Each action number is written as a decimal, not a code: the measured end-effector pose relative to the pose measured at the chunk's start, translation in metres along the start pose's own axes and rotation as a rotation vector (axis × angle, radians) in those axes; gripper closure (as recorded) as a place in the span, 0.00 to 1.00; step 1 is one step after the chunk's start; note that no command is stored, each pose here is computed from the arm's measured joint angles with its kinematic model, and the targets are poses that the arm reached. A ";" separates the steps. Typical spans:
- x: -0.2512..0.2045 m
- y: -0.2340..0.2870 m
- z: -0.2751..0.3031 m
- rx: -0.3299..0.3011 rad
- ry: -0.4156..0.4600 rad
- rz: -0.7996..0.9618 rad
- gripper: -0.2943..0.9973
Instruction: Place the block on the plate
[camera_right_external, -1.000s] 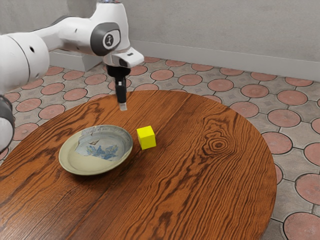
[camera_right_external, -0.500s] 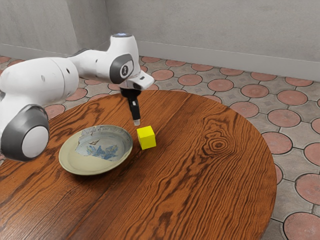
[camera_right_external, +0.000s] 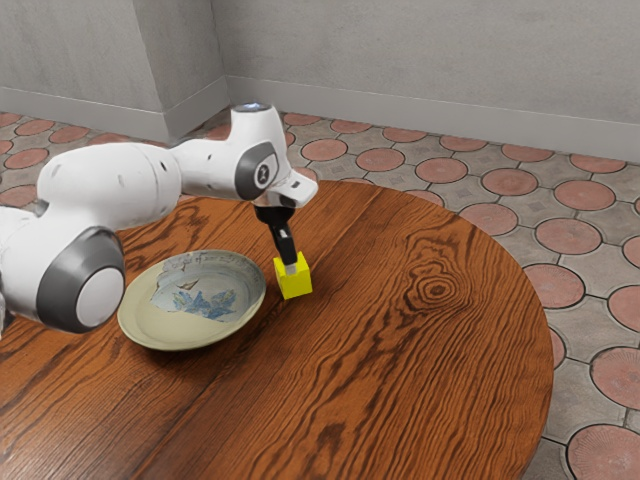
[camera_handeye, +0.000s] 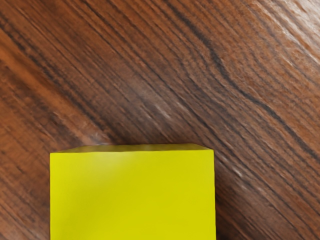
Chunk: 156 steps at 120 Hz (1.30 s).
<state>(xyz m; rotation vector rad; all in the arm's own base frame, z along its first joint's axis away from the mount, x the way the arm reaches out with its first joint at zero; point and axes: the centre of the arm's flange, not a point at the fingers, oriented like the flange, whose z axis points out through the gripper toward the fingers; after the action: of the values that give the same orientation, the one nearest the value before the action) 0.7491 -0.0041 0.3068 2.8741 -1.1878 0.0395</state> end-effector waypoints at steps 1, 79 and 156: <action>0.000 0.000 0.001 0.001 0.000 -0.001 0.23; -0.002 -0.010 0.046 -0.008 0.041 -0.056 0.44; -0.031 0.021 -0.078 0.017 0.111 -0.068 0.47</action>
<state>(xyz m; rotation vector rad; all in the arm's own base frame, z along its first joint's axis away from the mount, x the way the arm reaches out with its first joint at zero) 0.7113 0.0057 0.3838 2.8817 -1.0749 0.2047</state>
